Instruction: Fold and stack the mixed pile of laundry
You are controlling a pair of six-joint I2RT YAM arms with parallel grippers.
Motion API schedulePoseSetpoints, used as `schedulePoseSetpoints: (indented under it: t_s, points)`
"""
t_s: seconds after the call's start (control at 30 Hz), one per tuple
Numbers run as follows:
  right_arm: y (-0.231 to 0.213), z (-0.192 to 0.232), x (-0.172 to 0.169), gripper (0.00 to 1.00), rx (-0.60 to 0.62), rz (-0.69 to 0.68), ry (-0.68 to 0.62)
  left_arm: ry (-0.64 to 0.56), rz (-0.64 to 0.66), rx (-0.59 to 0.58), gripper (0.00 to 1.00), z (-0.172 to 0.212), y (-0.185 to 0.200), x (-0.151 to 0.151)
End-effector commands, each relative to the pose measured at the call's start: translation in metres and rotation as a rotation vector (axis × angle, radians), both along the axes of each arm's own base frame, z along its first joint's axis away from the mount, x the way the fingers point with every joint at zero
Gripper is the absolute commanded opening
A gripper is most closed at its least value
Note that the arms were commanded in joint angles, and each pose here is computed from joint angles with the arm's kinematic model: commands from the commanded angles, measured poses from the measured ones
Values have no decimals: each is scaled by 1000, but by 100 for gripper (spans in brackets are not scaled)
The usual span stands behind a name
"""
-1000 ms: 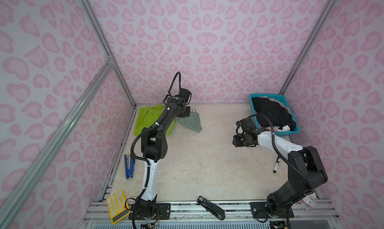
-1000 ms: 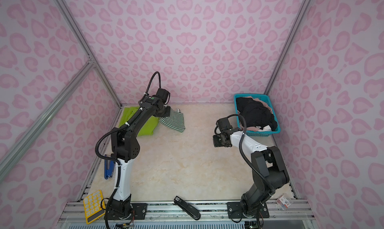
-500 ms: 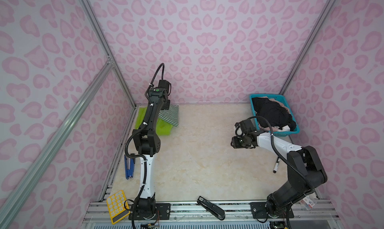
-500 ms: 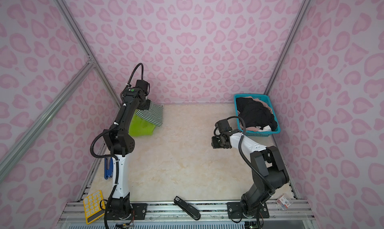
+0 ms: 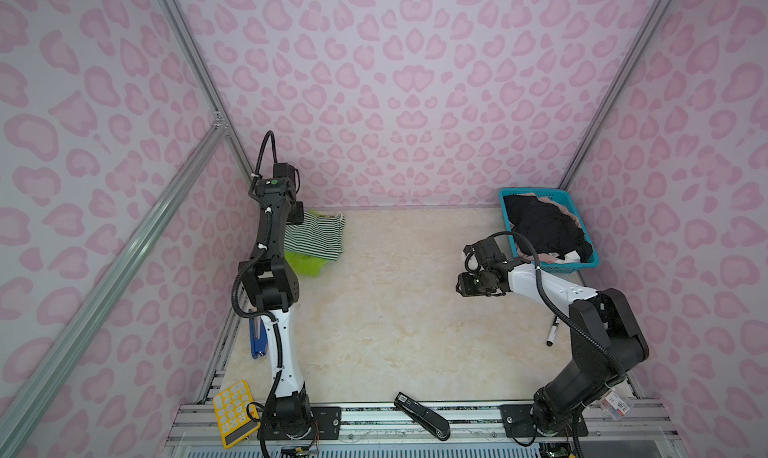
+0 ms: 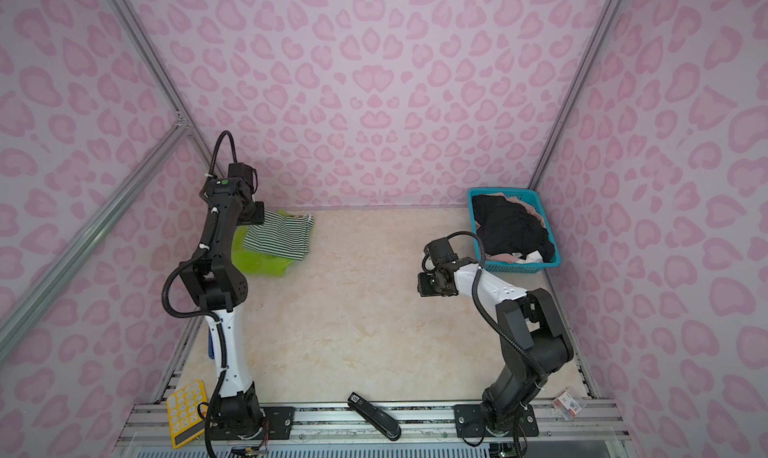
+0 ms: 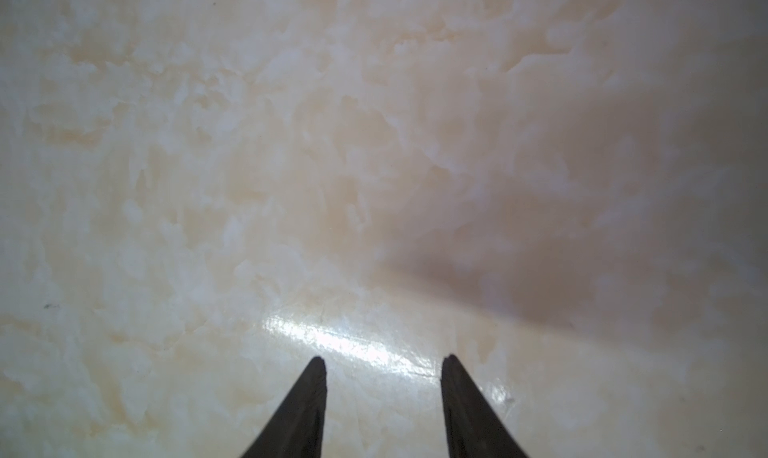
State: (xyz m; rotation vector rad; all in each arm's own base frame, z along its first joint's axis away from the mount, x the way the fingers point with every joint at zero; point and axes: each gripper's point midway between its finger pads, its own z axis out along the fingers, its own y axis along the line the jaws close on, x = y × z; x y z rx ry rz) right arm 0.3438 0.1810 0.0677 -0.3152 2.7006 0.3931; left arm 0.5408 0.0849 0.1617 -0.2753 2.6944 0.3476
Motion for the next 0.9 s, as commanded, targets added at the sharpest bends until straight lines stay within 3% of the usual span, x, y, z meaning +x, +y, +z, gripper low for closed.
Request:
schedulePoseSetpoints:
  t_s: [0.0, 0.1, 0.27, 0.4, 0.6, 0.7, 0.87]
  points:
    - [-2, 2, -1, 46, -19, 1, 0, -24, 91, -70, 68, 2, -3, -8]
    - [-4, 6, -2, 46, -27, 7, -9, -111, 137, -127, 72, 27, -4, -8]
    - [-7, 16, -2, 46, -49, 35, -54, -223, 64, -283, 74, 72, -38, -14]
    - [-9, 34, 0, 47, -62, 69, -119, -351, 1, -287, 78, 96, -57, -37]
    - [-17, 67, 2, 51, -83, 112, -281, -489, 23, -320, 87, 87, -61, -85]
    - [-25, 81, 1, 60, -107, 115, -390, -488, 18, -345, 88, 62, -71, -108]
    - [-46, 96, 4, 67, -155, 63, -539, -506, 19, -280, 88, 28, -77, -134]
